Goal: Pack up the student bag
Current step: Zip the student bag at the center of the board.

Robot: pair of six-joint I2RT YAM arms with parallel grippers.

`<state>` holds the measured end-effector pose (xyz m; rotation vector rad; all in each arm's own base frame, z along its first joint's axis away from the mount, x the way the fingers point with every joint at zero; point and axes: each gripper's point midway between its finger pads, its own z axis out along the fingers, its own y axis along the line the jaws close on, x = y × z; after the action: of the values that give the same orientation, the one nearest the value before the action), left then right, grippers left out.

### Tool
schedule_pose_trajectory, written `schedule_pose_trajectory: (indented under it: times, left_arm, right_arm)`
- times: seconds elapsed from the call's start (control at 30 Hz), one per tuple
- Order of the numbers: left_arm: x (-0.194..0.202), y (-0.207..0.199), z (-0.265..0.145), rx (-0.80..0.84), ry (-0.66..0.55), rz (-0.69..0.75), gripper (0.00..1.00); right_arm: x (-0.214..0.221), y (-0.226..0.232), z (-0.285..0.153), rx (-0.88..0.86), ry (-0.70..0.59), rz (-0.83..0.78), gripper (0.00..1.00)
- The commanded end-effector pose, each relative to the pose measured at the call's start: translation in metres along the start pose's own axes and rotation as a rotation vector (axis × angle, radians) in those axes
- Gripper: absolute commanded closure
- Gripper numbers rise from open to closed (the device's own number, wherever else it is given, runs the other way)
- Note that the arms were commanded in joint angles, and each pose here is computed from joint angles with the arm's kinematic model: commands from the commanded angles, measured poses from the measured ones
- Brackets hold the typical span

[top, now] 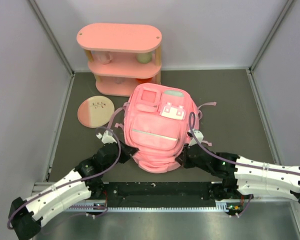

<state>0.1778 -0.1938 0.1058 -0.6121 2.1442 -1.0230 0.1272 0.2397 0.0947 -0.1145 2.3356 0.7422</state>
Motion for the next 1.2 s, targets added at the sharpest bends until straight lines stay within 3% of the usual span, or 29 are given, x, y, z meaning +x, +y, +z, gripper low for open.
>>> schedule_pose_trajectory:
  times: [0.0, 0.3, 0.67, 1.17]
  left_arm:
    - [-0.040, 0.019, -0.013, -0.083, -0.165, 0.101, 1.00]
    - [-0.046, 0.024, -0.017, -0.066, -0.083, 0.187, 1.00]
    - [-0.056, 0.011, -0.014, -0.101, -0.027, 0.327, 1.00]
    - [-0.040, -0.004, -0.011, 0.008, 0.058, 0.320, 1.00]
  right_arm:
    - [-0.015, -0.005, -0.006, 0.045, -0.031, -0.040, 1.00]
    - [-0.026, -0.019, -0.006, 0.167, -0.038, -0.116, 1.00]
    - [-0.048, -0.060, -0.021, 0.258, -0.138, -0.048, 1.00]
    - [-0.071, -0.088, -0.030, 0.297, -0.195, -0.037, 1.00]
